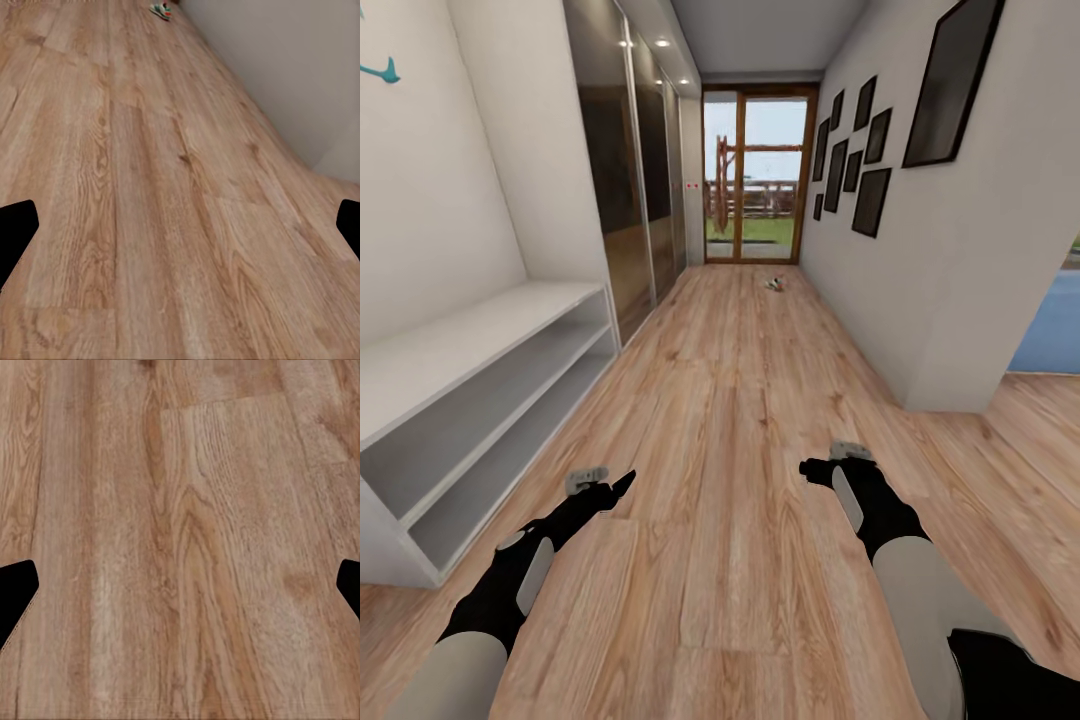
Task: Pick up the two gym shoes and the two sandals from the corridor floor and place them onto the hallstand (shoe rack) in the corridor, making sure they are on the rack and not on the floor. Arrange them so the two gym shoes are next to each other and the two sandals are next to each other.
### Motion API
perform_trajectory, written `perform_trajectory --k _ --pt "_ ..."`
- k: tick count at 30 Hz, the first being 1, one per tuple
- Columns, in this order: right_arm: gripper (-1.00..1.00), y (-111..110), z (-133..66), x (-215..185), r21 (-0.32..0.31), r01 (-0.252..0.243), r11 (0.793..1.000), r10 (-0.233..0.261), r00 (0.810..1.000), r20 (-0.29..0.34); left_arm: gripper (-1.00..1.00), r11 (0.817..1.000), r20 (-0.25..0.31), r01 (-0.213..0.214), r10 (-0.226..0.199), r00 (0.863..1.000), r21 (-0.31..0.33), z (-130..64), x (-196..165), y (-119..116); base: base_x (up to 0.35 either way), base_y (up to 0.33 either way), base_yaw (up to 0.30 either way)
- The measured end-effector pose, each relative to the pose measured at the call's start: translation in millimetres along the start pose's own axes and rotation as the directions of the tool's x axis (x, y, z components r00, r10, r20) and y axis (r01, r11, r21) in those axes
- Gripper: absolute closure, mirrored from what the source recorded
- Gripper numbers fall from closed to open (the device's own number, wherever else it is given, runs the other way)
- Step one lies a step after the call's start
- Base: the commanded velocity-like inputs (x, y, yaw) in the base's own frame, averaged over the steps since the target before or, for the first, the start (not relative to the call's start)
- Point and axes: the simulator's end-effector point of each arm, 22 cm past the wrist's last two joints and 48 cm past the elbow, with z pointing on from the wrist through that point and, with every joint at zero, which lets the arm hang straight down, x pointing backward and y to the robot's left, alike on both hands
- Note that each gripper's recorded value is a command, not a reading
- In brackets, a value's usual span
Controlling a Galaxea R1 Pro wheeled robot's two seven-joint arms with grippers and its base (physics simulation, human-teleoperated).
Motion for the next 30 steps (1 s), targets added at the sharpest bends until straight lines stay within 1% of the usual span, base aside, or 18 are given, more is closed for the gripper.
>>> perform_trajectory --k 16,30 --pt "-1.0 -0.4 0.0 -0.2 0.0 -0.001 1.0 0.001 1.0 0.001 -1.0 1.0 -0.002 0.0 0.0 1.0 0.0 0.1 0.7 -0.2 0.349 -0.001 0.0" --pt "-1.0 -3.2 0.3 -0.5 0.004 0.001 1.0 -0.001 1.0 0.001 -1.0 1.0 -0.002 0.001 -0.001 1.0 0.001 0.4 1.1 -1.0 0.349 -0.066 0.0"
